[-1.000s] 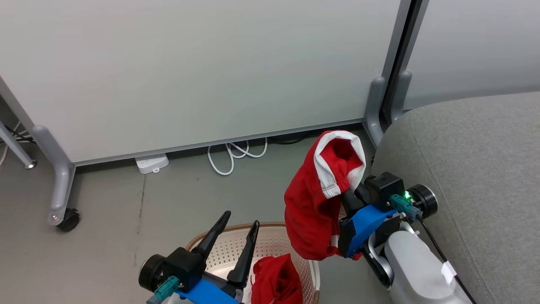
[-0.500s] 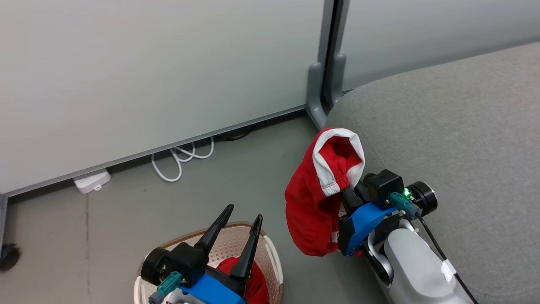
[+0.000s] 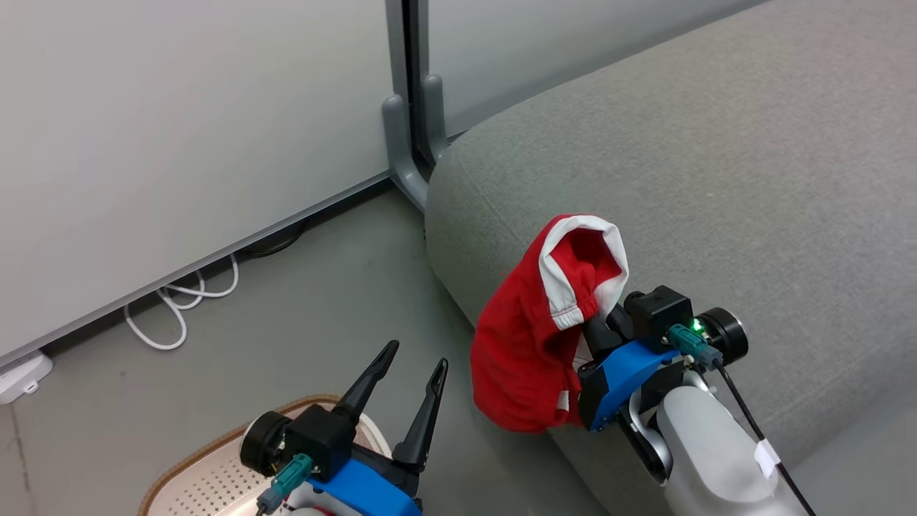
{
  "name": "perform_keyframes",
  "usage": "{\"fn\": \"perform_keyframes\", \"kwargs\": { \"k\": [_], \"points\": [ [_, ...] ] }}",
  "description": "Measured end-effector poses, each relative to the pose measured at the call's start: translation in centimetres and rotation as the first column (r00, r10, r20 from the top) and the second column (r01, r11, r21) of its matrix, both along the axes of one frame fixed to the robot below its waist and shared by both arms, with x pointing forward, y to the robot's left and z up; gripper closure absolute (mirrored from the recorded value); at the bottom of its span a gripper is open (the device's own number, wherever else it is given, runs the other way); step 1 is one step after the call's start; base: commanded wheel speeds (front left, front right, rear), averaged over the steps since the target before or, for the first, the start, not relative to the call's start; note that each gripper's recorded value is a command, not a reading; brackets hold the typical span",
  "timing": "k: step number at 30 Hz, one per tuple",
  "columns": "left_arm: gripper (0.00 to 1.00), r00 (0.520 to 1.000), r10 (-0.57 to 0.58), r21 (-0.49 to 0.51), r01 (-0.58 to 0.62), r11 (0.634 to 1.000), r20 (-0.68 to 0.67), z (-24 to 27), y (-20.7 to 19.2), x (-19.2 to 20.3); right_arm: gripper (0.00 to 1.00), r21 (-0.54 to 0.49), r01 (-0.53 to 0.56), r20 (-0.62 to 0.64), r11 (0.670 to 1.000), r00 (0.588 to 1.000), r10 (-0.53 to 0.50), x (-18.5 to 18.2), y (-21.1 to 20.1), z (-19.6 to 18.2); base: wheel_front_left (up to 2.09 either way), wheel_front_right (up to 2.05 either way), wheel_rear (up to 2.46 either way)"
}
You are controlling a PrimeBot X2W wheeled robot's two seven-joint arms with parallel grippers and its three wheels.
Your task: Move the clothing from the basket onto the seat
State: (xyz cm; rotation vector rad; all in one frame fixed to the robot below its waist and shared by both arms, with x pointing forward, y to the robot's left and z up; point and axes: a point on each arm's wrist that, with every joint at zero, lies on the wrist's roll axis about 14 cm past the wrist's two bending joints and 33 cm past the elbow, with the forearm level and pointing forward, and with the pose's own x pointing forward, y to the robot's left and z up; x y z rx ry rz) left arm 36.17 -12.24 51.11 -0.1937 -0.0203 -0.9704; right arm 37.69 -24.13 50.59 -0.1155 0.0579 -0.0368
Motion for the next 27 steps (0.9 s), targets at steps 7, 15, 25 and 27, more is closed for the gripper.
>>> {"fn": "perform_keyframes", "kwargs": {
  "k": [7, 15, 25, 27],
  "points": [
    [0.0, 0.999, -0.049, -0.003, 0.049, 0.999, -0.005, -0.1, -1.5, -0.6, 1.0, -0.004, 0.053, -0.011, 0.999, 0.999, -0.053, -1.1, -1.7, -0.3, 0.0, 0.0, 0.0],
    [0.0, 0.998, -0.057, -0.004, 0.057, 0.998, -0.008, -0.2, -1.7, -0.7, 1.0, 0.008, 0.057, -0.012, 0.998, 0.998, -0.057, -1.0, -1.7, -0.5, 0.0, 0.0, 0.0],
    [0.0, 0.999, -0.052, 0.005, 0.052, 0.999, -0.005, -1.4, -1.2, 1.6, 1.0, -0.019, 0.196, 0.076, 0.98, 0.978, -0.194, 4.0, -8.7, 6.0, 0.0, 0.0, 0.0],
    [0.0, 0.999, -0.051, 0.002, 0.051, 0.999, 0.001, -1.6, -1.1, 2.6, 1.0, -0.042, 0.237, 0.103, 0.971, 0.967, -0.232, 5.2, -11.1, 7.9, 0.0, 0.0, 0.0]
  ]
}}
